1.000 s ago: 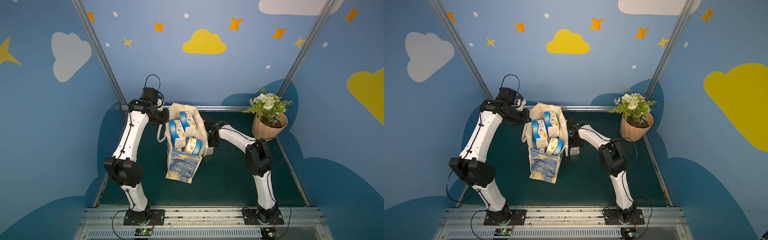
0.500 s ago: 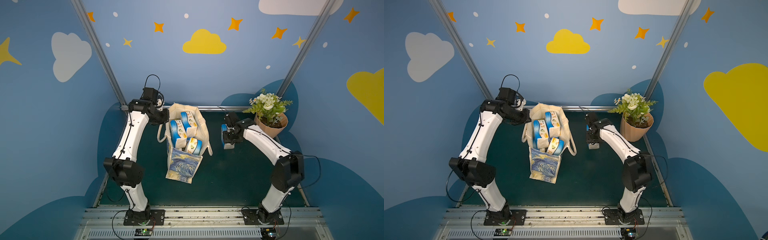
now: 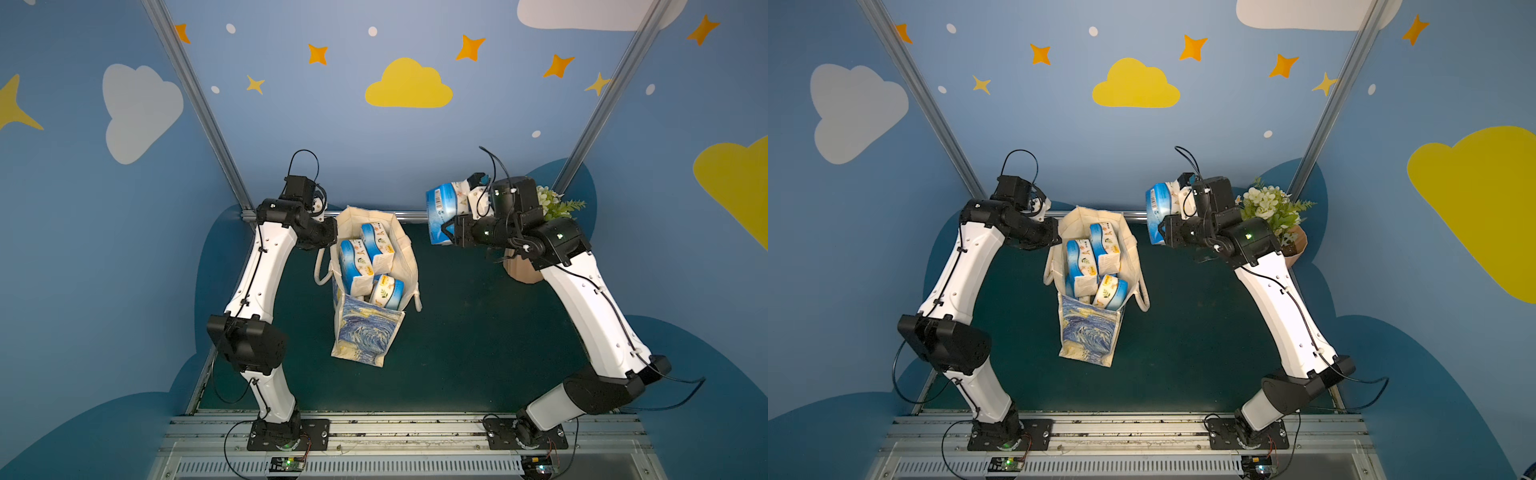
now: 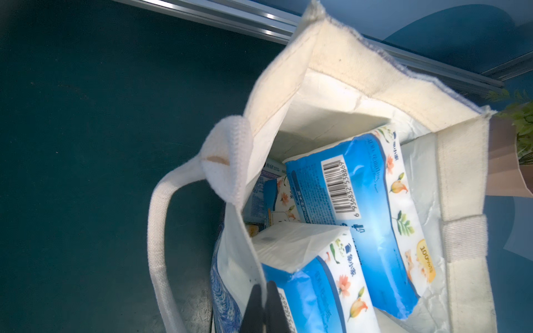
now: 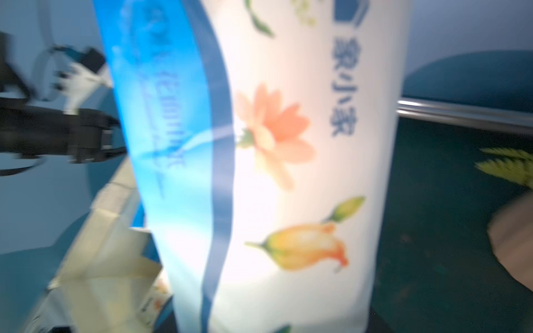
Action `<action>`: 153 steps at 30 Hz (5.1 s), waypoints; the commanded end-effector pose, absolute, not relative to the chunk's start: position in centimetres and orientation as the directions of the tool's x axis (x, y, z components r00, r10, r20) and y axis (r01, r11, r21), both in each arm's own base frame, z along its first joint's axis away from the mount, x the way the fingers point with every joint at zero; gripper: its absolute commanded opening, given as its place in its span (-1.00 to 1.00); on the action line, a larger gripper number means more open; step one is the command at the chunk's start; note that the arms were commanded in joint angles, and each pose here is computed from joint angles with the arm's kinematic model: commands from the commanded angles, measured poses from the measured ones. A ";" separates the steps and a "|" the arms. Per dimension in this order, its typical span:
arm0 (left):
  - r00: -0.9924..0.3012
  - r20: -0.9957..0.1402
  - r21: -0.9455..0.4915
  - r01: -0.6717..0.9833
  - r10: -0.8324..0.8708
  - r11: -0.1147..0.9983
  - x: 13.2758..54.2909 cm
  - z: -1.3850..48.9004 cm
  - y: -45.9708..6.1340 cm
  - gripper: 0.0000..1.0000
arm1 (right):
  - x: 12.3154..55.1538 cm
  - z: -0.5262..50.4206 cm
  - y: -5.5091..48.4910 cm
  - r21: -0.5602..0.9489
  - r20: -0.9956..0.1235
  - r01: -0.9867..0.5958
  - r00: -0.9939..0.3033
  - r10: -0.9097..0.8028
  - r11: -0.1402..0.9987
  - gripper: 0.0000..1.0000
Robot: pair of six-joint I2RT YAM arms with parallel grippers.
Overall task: Put tissues into the canvas bag
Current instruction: Place the pack of facial tissues in the canvas bag, then reset both arms
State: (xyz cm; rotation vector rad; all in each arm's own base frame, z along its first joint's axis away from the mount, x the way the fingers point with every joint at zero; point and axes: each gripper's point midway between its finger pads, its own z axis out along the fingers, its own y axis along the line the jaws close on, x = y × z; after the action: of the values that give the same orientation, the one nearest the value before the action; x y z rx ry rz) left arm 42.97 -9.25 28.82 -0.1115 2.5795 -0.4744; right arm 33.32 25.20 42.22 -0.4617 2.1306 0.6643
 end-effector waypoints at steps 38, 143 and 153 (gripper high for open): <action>-0.856 -0.484 -0.349 -0.003 -0.183 0.937 43.5 28.6 -8.6 -0.92 | 36.7 27.2 36.1 0.190 -0.526 -0.573 -0.745 -0.410 0.797 0.10; -0.521 -0.746 -0.369 -0.196 -0.416 0.908 41.8 35.4 -0.1 -0.14 | 34.7 34.4 14.8 0.307 -0.704 -0.237 -0.708 0.052 0.922 0.70; -0.297 -0.821 -0.344 -0.424 -0.487 0.838 39.6 29.1 6.2 0.84 | 35.4 27.8 2.6 0.294 -0.739 0.063 -0.618 0.269 0.954 0.79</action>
State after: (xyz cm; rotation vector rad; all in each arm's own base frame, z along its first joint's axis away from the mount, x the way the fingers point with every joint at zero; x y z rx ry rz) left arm 38.86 3.88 28.96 -0.5925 2.0542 -0.1655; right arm 34.16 4.18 28.03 0.2048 2.3109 0.3392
